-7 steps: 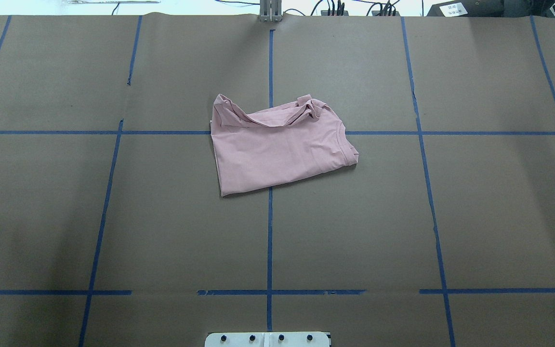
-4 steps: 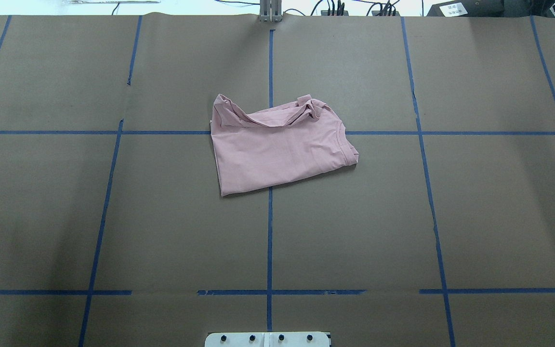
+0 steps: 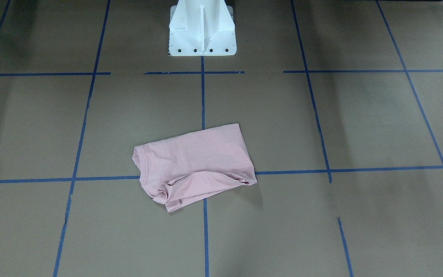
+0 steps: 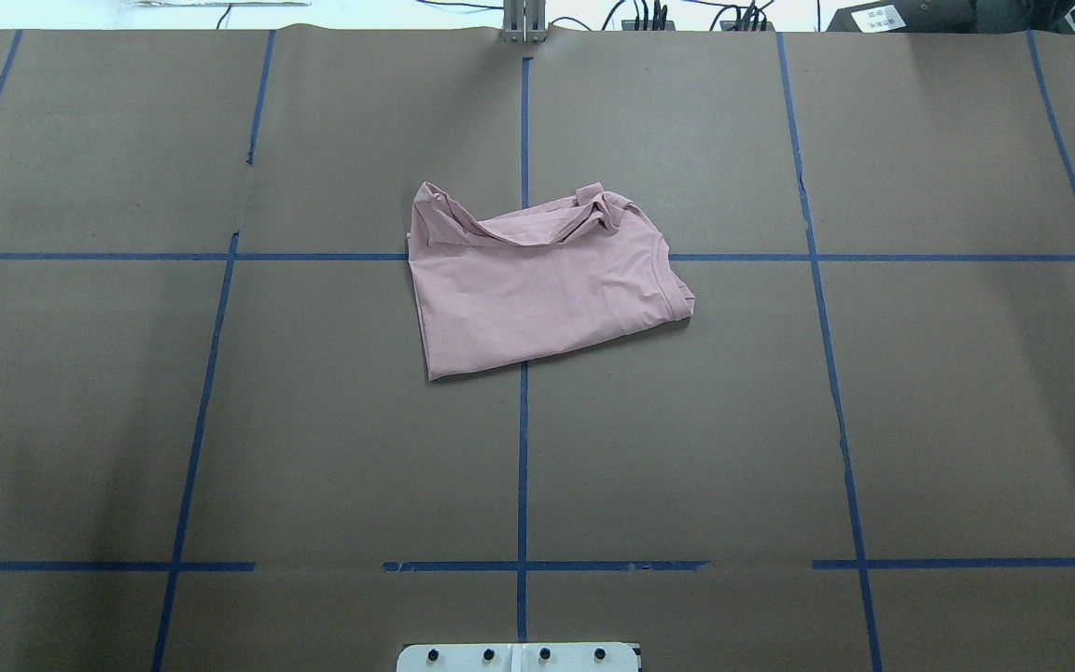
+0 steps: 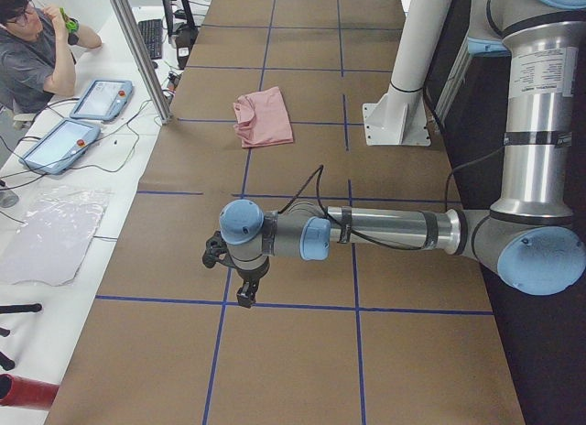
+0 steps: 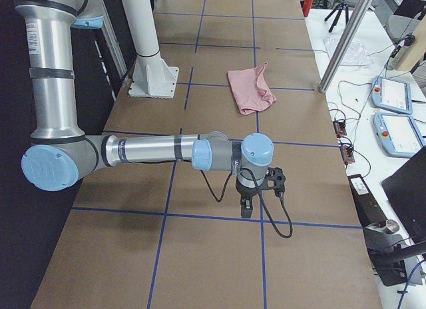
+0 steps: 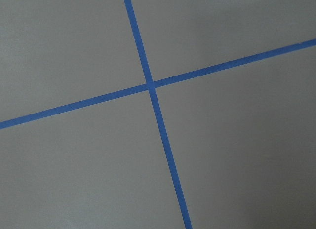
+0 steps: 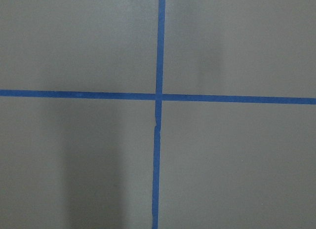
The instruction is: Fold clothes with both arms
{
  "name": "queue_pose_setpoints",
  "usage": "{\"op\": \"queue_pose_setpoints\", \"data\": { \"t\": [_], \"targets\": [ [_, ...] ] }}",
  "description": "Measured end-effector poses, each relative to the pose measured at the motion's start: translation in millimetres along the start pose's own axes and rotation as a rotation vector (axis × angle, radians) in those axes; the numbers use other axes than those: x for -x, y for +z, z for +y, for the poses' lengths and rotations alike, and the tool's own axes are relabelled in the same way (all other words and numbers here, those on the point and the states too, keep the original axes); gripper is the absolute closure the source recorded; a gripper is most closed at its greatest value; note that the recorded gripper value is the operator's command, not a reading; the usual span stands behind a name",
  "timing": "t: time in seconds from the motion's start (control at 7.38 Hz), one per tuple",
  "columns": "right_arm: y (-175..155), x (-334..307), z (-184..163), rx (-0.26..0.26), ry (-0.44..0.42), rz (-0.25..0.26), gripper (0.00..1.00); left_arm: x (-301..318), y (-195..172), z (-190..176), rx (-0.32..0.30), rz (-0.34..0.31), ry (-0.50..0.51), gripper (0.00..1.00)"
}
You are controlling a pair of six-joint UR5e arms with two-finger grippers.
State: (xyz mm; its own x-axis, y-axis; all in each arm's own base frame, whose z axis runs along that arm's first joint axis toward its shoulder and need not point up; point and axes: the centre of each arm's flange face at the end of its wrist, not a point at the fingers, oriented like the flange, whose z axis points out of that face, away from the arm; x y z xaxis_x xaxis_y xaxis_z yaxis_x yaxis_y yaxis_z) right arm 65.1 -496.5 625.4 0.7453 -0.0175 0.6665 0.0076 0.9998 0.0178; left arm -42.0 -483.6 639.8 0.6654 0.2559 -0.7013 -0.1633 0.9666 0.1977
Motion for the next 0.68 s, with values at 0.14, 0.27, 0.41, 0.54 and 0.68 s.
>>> {"op": "queue_pose_setpoints", "data": {
  "t": [0.14, 0.27, 0.41, 0.54, 0.68],
  "targets": [
    [3.0, -2.2, 3.5, -0.003, -0.001, 0.003, 0.00, 0.2, 0.2, 0.4, 0.000, 0.000, -0.001, 0.00],
    [4.6, -3.3, 5.3, -0.004, 0.000, 0.003, 0.00, 0.2, 0.3, 0.6, 0.000, 0.000, -0.012, 0.00],
    [5.4, -3.6, 6.2, -0.004, 0.001, 0.002, 0.00, -0.4, -0.4, -0.3, -0.003, 0.000, -0.056, 0.00],
    [5.9, -3.7, 6.5, -0.003, 0.001, 0.000, 0.00, -1.6, -1.8, -1.9, -0.010, -0.002, -0.118, 0.00],
    [6.2, -3.7, 6.7, -0.003, 0.002, -0.001, 0.00, -2.1, -2.6, -2.8, -0.017, -0.003, -0.166, 0.00]
  ]
}}
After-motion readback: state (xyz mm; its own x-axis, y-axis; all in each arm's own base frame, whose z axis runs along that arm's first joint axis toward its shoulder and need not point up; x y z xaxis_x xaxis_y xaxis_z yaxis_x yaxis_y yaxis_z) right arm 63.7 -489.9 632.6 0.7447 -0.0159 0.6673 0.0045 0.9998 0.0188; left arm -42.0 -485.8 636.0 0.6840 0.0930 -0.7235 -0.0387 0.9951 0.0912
